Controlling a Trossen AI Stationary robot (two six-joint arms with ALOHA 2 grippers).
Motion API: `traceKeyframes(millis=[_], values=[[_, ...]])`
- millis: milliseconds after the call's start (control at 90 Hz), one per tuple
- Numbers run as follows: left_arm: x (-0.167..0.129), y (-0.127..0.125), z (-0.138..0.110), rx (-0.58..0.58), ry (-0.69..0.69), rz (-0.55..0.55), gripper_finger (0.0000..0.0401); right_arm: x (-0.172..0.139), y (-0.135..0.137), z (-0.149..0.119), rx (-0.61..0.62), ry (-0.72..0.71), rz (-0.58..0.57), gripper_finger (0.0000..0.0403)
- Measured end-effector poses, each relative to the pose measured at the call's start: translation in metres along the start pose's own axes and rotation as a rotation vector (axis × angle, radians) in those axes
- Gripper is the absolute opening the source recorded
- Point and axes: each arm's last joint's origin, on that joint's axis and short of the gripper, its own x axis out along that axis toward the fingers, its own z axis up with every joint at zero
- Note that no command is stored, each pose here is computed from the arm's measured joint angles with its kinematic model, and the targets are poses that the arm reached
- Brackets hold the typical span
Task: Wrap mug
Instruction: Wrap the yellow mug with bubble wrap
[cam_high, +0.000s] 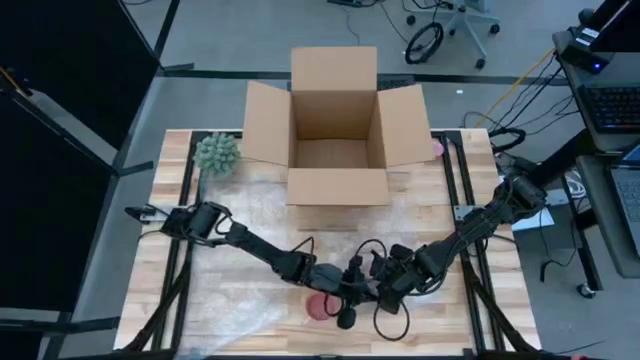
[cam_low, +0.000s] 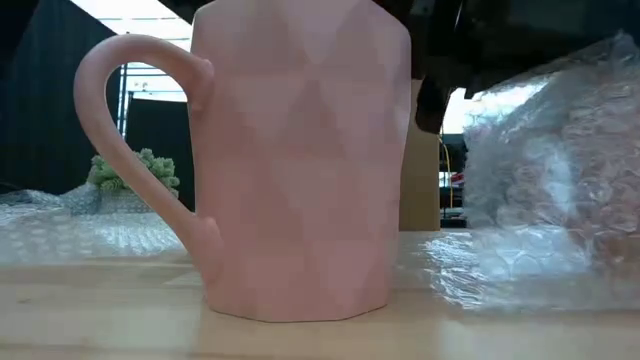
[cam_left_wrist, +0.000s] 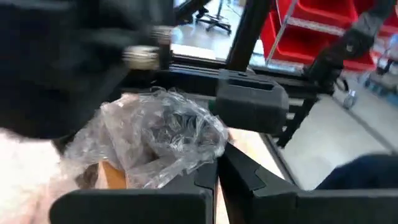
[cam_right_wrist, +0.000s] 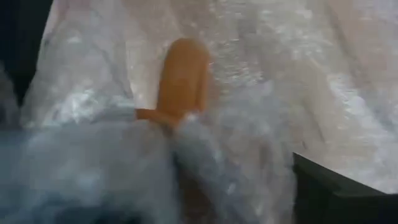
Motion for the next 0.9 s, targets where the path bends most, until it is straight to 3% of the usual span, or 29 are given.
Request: traceKeyframes(millis=[233, 433, 556, 722, 900], values=[[0.0, 0.002, 0.003, 0.021, -0.03, 0.02, 0.0, -0.025, 0.012, 0.007, -0.055, 0.034, -0.028, 0.021], [-0.001, -0.001, 0.011, 0.045, -0.088, 0.004, 0.0, -0.064, 0.026, 0.024, -0.088, 0.04, -0.028, 0.021], [-0.001, 0.001, 0.009, 0.049, -0.072, 0.011, 0.0, -0.081, 0.025, 0.027, -0.077, 0.052, -0.083, 0.021], [0.0, 0.009, 0.011, 0.069, -0.072, 0.025, 0.0, -0.079, 0.024, 0.026, -0.046, 0.01, -0.131, 0.021], [0.001, 0.018, 0.011, 0.068, -0.05, -0.002, 0.0, -0.052, 0.014, 0.012, 0.001, 0.012, -0.193, 0.021]])
